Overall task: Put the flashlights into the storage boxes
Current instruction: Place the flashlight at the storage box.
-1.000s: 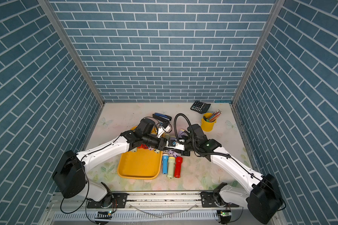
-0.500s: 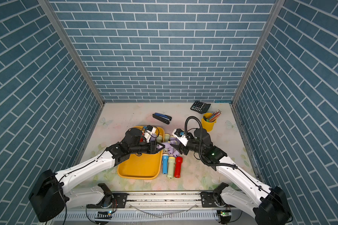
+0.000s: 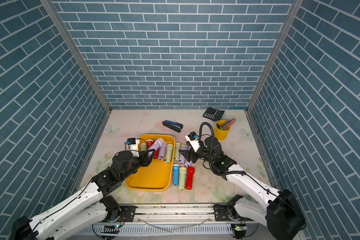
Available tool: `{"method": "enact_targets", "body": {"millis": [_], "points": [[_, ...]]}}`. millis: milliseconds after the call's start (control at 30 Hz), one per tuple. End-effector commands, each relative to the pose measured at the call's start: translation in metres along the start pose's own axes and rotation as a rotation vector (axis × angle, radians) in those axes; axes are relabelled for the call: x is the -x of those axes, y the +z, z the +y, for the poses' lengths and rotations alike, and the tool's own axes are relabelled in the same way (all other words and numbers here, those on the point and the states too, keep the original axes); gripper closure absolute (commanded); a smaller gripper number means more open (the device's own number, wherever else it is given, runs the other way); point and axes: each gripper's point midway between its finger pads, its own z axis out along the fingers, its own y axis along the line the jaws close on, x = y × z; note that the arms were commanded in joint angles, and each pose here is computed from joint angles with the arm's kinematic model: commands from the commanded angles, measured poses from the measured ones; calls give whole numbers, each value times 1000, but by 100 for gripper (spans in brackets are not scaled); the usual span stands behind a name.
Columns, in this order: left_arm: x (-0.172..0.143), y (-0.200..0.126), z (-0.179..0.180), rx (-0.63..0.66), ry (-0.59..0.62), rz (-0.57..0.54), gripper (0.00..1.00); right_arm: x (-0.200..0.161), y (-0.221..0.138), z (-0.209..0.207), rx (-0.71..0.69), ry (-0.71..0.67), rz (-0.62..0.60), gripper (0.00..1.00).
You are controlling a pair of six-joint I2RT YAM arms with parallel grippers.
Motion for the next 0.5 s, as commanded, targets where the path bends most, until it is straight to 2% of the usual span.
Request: {"method": "enact_targets", "body": {"millis": [0,200,467], "points": [[-5,4,24,105,39,-11,82,-3,-1,1,7,43,-16,32],[0,16,34,122,51,-107,81,-14,-1,0,1,95,31,33],[-9,44,38,145,84,-80,79,-21,-1,0,-3,114,56,34]]}}
